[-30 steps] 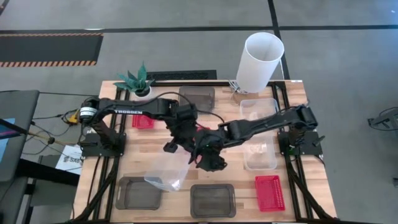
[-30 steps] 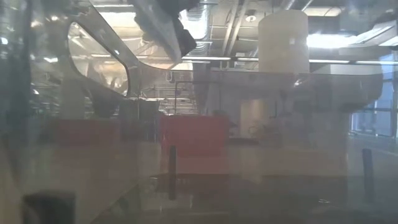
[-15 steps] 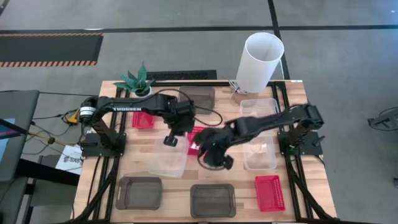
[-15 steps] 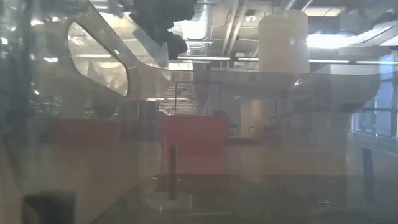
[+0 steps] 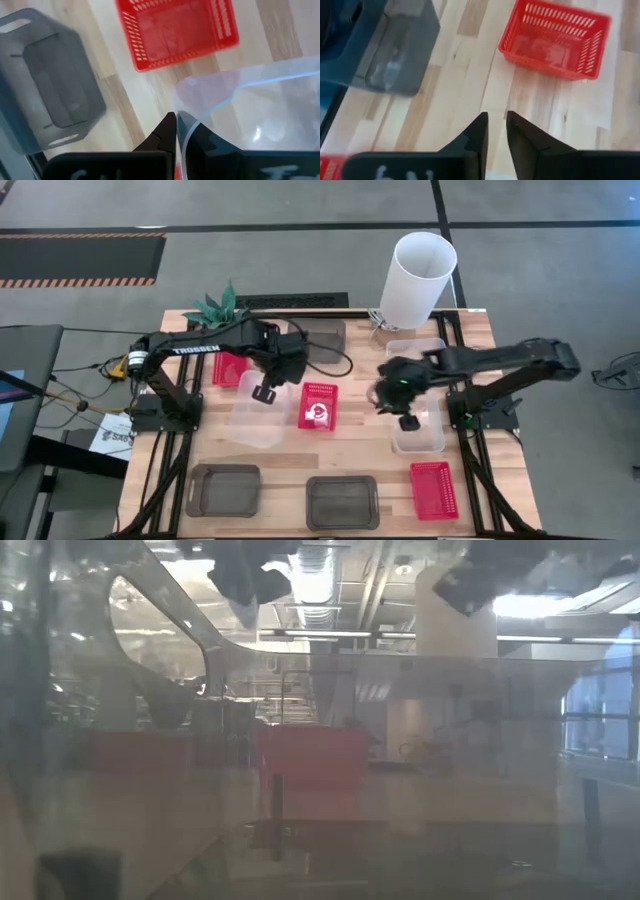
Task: Stack baskets by color
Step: Stack the bottom left transparent bin on top of the bottom right transparent bin
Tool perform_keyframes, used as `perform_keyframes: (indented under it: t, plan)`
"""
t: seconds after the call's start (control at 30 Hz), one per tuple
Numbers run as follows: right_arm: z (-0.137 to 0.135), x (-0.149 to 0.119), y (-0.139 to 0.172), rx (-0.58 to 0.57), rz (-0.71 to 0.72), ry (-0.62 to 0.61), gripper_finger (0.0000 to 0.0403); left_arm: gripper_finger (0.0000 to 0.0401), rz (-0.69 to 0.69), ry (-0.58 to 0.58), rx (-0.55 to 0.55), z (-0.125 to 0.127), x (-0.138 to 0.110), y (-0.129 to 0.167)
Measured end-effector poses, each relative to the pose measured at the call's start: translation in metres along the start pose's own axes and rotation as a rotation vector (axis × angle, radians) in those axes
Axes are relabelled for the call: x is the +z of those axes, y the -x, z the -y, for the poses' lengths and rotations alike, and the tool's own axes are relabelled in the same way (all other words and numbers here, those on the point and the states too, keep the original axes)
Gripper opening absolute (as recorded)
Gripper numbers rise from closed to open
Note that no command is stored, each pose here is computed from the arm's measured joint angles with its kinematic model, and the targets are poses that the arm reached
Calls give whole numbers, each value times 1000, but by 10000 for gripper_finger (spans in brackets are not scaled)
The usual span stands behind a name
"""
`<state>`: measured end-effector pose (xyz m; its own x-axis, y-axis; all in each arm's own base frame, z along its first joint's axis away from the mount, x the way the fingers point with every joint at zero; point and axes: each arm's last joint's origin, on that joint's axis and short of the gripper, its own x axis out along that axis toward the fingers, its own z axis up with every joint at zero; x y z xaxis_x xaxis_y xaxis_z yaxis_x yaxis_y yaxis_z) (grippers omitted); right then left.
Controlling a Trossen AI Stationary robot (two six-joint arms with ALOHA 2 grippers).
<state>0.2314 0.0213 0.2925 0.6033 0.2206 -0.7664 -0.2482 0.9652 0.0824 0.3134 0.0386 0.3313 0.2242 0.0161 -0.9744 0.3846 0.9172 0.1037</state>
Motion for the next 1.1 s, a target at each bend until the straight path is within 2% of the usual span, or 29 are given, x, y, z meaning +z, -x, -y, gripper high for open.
perform_keyframes:
  t: [0.13, 0.23, 0.4, 0.63, 0.77, 0.9, 1.1]
  plan:
    - [-8, -23, 7, -63, 216, -93, 63, 0, -3, -151, 16, 3, 2, 0]
    - [-15, -36, 9, -49, 302, -115, 50, 0, -43, -282, 32, 5, 2, 0]
    - [-23, -50, 7, -59, 320, -107, 31, 0, -111, -460, 12, 14, 1, -15]
    - [-25, -49, 1, -103, 313, -97, 10, 0, -208, -749, 13, 50, 7, -48]
    - [-20, -48, -2, -125, 300, -88, 12, 0, -166, -824, -36, 70, 9, -65]
    - [-12, -46, -6, -156, 308, -112, 21, 0, -195, -904, -81, 82, 3, -82]
    - [-1, -43, -7, -193, 330, -144, 22, 0, -179, -934, -135, 91, -4, -99]
